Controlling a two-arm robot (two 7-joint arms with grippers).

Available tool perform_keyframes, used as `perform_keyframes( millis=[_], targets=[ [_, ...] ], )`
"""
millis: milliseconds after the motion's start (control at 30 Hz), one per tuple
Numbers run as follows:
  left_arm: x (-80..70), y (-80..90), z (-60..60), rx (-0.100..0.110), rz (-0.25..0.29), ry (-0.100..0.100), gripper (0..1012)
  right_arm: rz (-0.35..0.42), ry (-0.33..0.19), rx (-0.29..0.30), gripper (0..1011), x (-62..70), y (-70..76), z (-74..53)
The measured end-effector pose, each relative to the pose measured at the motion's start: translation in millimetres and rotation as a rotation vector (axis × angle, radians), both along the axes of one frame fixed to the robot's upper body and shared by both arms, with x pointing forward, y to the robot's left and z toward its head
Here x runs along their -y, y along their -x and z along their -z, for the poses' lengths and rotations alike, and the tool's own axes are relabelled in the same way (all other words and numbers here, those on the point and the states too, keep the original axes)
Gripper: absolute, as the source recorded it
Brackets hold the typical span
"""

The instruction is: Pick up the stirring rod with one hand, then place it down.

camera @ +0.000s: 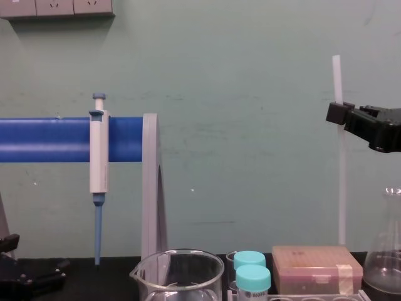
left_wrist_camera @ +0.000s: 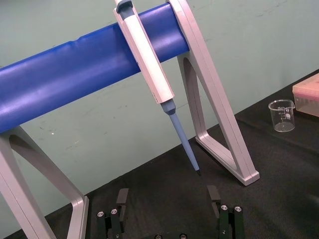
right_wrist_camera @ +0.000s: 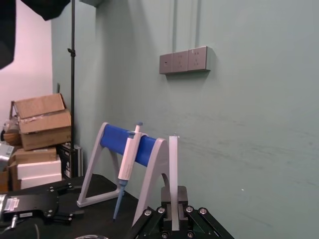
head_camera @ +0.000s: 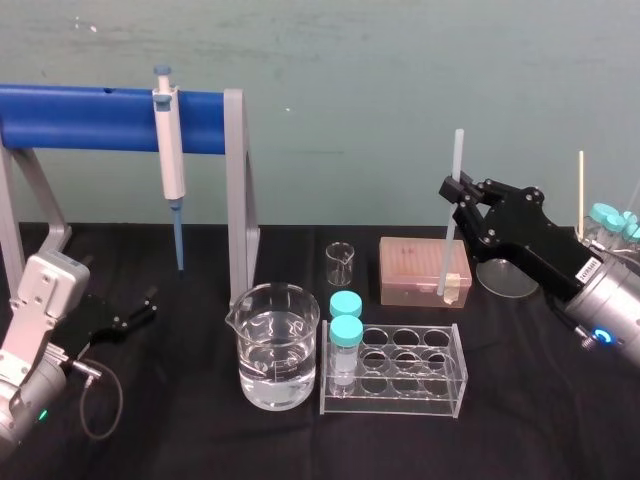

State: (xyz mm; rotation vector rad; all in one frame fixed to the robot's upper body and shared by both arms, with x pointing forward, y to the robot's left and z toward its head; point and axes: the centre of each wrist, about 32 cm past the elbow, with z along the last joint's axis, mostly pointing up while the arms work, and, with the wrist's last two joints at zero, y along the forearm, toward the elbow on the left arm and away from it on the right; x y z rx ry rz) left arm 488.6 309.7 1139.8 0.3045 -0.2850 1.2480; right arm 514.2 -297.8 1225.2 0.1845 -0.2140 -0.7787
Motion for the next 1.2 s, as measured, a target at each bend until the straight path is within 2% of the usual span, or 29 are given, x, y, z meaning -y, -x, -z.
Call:
perform_keyframes(
  millis=[233,500,700,1200],
  targets=[
    [0.0,0.0,0.0,0.000,0.000,0.000,1000,-0.049,-0.012,-0.008,69,7.6,1.5,4.8],
    [0.0,0.0,0.0,0.000,0.000,0.000,1000,-0.067,0.001,-0.066,69,18.1,12.3,16.8],
    [0.0,0.0,0.0,0.000,0.000,0.000,1000,-0.071,0.014,-0.110,69,18.5,16.6,29.7],
    [0.0,0.0,0.0,0.000,0.000,0.000,1000,-0.047,0.030,-0.129,70,12.4,9.9,53.8]
  ],
)
